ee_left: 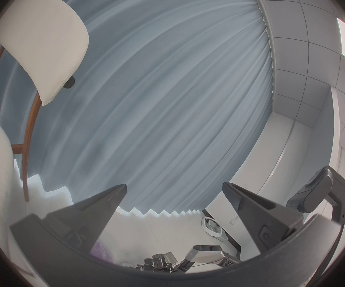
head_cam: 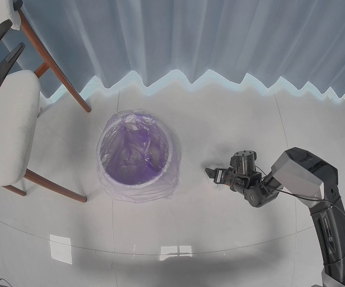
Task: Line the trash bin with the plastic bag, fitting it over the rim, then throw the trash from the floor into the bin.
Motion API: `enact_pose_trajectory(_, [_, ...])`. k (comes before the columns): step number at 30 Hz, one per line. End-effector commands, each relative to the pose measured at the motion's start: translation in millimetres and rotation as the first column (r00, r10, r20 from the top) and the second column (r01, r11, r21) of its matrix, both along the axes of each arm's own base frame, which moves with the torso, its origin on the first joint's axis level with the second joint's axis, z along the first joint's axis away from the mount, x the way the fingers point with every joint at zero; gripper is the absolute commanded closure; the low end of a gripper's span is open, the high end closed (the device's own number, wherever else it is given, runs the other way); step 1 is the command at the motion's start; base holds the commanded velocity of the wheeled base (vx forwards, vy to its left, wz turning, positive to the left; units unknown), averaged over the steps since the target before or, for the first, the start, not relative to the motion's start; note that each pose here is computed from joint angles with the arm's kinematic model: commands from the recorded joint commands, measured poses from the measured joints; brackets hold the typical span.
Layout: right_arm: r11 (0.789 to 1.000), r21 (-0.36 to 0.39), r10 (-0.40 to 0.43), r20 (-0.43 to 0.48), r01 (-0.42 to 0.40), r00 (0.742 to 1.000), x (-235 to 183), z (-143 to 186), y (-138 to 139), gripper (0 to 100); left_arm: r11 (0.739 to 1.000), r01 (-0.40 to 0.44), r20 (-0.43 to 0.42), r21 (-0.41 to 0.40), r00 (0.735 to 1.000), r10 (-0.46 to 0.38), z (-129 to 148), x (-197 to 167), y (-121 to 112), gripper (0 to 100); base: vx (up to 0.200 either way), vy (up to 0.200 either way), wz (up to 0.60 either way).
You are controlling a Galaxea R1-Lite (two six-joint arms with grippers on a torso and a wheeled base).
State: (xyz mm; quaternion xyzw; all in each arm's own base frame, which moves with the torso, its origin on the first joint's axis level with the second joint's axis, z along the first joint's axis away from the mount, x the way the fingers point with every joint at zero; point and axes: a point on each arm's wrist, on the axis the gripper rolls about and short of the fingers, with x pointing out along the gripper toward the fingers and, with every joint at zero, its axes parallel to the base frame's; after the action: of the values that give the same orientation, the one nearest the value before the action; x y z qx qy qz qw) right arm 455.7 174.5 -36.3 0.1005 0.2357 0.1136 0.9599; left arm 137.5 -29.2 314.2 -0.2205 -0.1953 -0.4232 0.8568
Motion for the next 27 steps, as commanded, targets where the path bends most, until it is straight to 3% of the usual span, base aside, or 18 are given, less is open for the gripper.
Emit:
enact_pose_trajectory(1, [1.0, -0.014, -0.002, -0.027, 0.002, 1.0, 3, -27, 3, 0, 1.0, 0.002, 0.001, 0.0, 1.0, -0.002, 0, 0, 0, 0, 0.0, 0.0, 0.0])
enact_pose_trajectory(15, [1.0, -0.022, -0.001, -0.03, 0.0, 1.0, 10, -40, 5, 0, 1.0, 0.003, -0.007, 0.002, 1.0, -0.003, -1, 2, -1, 0, 0.0, 0.0, 0.0])
enact_pose_trajectory(16, [1.0, -0.022, -0.001, -0.03, 0.0, 1.0, 10, -41, 5, 100, 1.0, 0.002, -0.006, 0.003, 1.0, -0.002, -1, 2, -1, 0, 0.0, 0.0, 0.0])
enact_pose_trajectory(25, [1.0, -0.007, -0.006, -0.012, 0.006, 1.0, 10, -33, 5, 100, 1.0, 0.003, 0.006, 0.002, 1.0, -0.003, 1, -1, 0, 0, 0.0, 0.0, 0.0])
enact_pose_trajectory(27, [1.0, 0.018, -0.015, 0.019, 0.014, 1.0, 5, -6, 2, 100, 1.0, 0.006, 0.001, 0.005, 1.0, -0.006, -1, -1, -1, 0, 0.0, 0.0, 0.0])
